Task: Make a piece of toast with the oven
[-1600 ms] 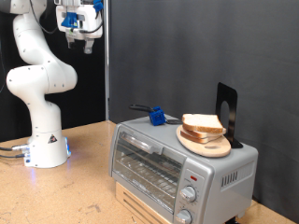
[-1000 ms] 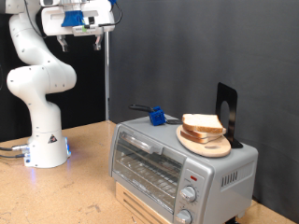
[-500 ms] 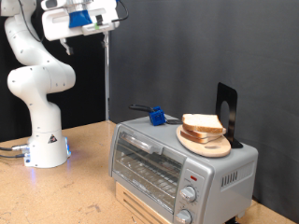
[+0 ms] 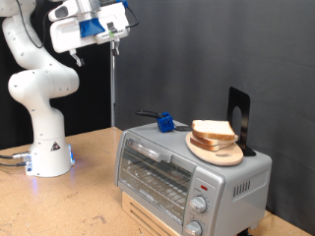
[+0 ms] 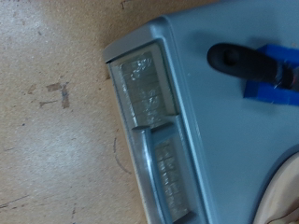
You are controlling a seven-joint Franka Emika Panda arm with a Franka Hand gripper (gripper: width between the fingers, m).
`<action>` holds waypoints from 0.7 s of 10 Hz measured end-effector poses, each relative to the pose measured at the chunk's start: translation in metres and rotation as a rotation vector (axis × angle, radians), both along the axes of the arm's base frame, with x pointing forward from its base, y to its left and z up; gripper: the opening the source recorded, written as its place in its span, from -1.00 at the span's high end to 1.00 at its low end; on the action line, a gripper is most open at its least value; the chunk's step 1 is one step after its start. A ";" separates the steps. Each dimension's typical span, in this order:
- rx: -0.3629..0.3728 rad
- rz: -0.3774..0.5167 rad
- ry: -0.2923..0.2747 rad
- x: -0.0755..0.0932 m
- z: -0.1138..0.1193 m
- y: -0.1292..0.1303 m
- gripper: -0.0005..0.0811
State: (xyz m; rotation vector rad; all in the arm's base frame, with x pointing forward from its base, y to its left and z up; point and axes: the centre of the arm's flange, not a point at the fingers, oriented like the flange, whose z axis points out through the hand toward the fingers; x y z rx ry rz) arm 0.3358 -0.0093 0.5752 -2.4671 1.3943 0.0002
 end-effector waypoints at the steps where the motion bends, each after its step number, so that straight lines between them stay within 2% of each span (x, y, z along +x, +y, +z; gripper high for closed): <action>1: 0.004 0.013 0.000 0.004 0.002 -0.002 -0.68; 5: -0.011 -0.003 0.035 0.046 -0.013 -0.005 -0.68; 7: -0.015 0.043 0.003 0.070 -0.020 -0.012 -0.68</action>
